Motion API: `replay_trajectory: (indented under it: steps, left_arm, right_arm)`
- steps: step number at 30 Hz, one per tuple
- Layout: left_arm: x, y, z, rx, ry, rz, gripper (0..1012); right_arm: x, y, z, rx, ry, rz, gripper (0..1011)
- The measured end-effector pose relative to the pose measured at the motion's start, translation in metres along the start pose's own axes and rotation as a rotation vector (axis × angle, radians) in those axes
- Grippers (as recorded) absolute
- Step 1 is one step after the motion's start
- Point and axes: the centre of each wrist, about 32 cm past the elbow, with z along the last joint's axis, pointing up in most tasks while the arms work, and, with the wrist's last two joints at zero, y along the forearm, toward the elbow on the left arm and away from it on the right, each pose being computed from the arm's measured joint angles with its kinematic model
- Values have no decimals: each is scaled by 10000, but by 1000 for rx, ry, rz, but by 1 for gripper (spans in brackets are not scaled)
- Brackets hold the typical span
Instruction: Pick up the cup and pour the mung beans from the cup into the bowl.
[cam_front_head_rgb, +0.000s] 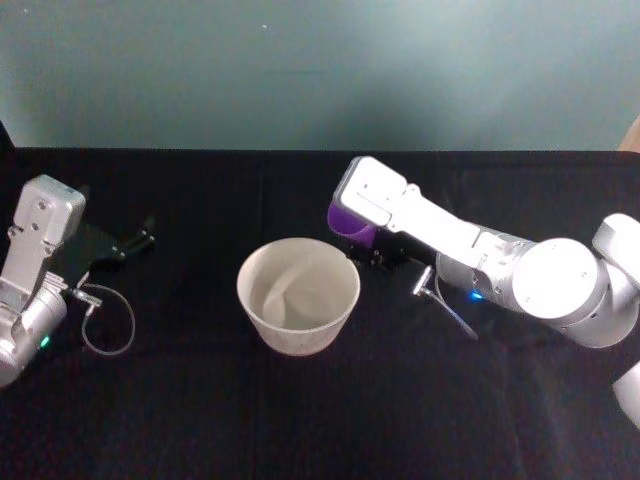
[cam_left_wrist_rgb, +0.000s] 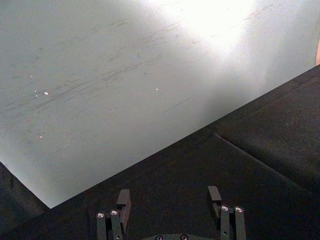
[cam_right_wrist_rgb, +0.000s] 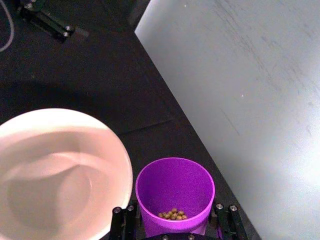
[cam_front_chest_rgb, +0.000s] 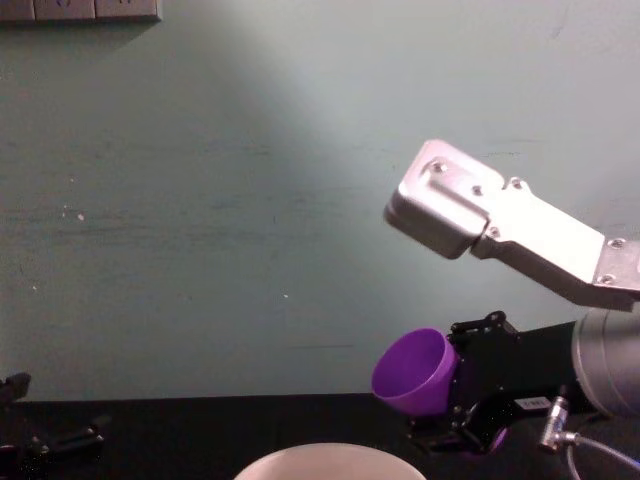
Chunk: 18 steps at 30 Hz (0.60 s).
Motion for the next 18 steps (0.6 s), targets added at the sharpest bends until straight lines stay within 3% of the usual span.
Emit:
replay_trajectory:
  steps: [10, 18]
  left_arm:
    - [0, 0, 0, 0, 0, 0, 1000]
    - [0, 0, 0, 0, 0, 0, 1000]
  right_arm:
    - [-111, 18, 40, 22, -101, -24, 729]
    - [-202, 66, 107, 21, -228, -30, 729]
